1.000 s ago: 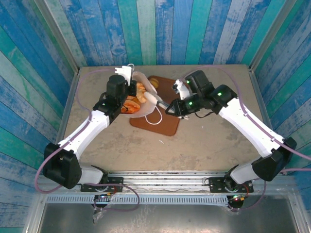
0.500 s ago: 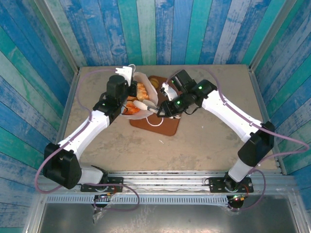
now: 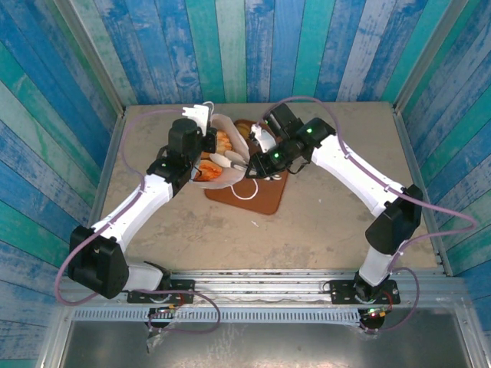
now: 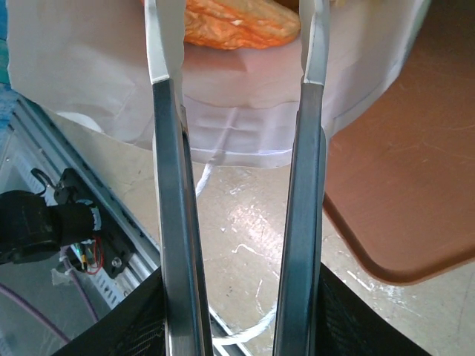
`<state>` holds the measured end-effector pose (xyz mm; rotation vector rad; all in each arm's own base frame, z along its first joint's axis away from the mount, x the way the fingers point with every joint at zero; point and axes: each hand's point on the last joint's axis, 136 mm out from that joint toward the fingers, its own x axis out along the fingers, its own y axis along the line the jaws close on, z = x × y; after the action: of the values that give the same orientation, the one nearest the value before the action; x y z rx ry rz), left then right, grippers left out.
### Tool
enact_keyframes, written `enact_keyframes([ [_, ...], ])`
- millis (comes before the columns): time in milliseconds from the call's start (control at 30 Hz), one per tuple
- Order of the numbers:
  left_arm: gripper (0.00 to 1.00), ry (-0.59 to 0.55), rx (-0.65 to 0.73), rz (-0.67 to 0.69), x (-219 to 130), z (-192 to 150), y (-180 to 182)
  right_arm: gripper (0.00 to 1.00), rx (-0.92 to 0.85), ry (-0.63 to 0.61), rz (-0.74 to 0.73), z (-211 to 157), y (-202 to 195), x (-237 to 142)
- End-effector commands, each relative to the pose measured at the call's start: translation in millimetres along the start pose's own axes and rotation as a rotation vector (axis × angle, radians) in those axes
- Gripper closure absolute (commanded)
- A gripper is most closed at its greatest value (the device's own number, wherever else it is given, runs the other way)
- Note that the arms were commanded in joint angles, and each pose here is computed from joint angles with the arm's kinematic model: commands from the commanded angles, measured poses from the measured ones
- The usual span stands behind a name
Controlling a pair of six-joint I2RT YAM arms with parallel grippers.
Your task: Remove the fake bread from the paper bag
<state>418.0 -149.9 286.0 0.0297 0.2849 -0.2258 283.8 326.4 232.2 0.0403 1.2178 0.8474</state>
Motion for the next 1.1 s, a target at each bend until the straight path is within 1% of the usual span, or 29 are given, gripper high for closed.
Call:
enact_keyframes([
  [0,0.99,-0.058,0.000,-0.017,-13,19,-1,0.54,0.013,-0.004,-0.055,5,-9,0],
  [500,0.99,-0.048,0.004,-0.026,-11,18,-3,0.54,0.027,-0.007,-0.174,25,-33,17],
  [800,0.99,-0.049,0.001,-0.039,-10,18,-6,0.53,0.031,-0.015,-0.180,35,-34,23],
  [1067,0.99,-0.049,-0.003,-0.053,-8,20,-8,0.54,0.022,-0.010,-0.171,45,-36,36],
])
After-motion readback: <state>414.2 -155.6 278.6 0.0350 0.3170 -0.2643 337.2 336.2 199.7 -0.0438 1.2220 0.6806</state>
